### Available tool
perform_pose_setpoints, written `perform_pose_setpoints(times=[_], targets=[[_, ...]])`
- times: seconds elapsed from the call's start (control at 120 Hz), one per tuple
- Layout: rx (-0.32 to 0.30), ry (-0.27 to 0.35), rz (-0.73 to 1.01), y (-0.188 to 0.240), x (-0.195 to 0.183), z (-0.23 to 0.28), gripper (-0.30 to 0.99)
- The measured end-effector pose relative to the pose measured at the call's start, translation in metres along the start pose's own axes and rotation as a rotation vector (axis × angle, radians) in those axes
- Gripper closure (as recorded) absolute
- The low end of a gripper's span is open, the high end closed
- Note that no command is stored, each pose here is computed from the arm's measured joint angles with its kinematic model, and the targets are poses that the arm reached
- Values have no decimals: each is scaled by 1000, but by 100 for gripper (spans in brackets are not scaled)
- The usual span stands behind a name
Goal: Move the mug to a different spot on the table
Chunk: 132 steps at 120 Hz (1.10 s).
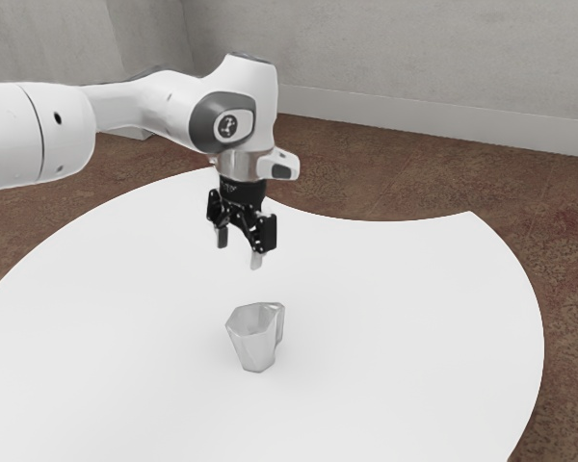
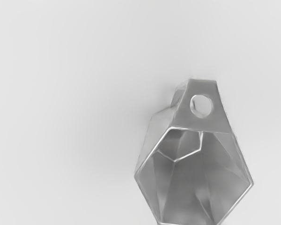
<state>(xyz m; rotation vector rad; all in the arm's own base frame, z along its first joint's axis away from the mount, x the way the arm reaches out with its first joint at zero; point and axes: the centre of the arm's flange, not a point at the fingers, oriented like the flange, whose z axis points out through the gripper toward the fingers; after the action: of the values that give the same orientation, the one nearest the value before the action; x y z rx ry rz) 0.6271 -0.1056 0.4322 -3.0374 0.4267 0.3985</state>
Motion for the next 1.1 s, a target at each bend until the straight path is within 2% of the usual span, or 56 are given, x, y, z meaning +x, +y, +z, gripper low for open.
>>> perform_pose_setpoints(times=[0.283, 0.517, 1.1], targets=[[-22, 28, 43, 13, 23, 48, 0], [-28, 79, 45, 20, 43, 76, 0], [-2, 83, 72, 44, 55, 113, 0]])
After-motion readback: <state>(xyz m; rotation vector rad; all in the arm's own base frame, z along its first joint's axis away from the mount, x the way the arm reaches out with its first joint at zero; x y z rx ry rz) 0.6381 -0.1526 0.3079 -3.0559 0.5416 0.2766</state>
